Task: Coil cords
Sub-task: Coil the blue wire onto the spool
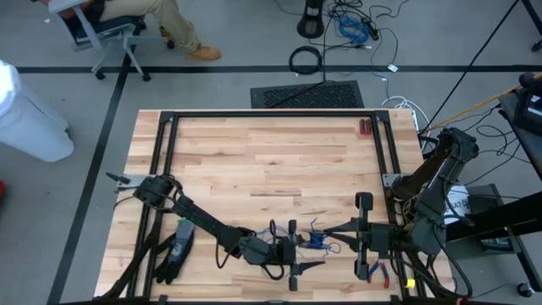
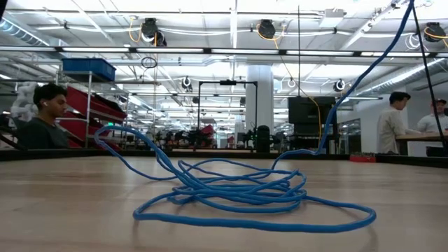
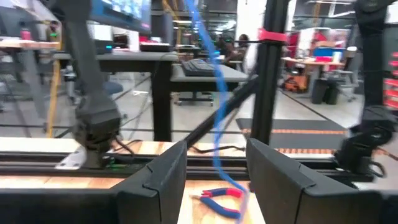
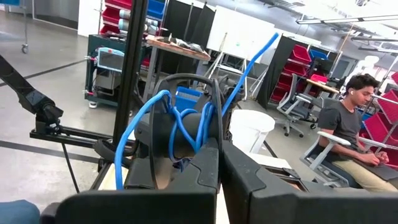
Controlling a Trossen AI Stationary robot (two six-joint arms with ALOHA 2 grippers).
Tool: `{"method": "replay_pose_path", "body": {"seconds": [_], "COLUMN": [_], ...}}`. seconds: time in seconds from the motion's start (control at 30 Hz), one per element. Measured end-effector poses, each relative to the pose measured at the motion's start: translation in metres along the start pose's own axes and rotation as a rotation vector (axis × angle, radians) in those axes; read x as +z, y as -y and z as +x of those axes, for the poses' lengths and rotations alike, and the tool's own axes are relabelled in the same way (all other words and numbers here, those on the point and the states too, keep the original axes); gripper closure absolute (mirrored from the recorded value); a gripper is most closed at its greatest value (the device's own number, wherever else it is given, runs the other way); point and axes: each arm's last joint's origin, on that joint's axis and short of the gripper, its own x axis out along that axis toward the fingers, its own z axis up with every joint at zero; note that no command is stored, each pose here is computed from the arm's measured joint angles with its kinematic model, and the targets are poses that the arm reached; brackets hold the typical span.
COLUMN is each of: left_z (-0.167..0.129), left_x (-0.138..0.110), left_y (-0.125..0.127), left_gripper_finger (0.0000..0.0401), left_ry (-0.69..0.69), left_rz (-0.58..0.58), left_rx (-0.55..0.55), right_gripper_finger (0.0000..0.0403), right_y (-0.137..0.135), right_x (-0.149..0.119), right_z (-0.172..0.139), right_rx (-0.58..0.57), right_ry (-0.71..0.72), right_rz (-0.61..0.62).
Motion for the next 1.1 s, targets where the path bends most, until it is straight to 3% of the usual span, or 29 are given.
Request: {"method": "replay_pose_path", "body": {"seconds": [0.1, 1.1], "left_z": [0.0001, 0.0027], "left_x": [0.0001, -0.0053], "left_y": [0.001, -0.0061], "left_gripper_finger": [0.0229, 0.0239], "left_ry": [0.001, -0.055], "left_rz": [-0.001, -0.034], "left_rx": [-0.047, -0.014], "right_gripper_finger": [0.0403, 0.0403], "right_y": [0.0, 0.0], "right_x": [0.0, 0.0], "right_z": [-0.0001, 0.0], "right_rx": [0.0, 0.0], "right_ry": [0.0, 0.0], "right_rz": [0.0, 0.0]}}
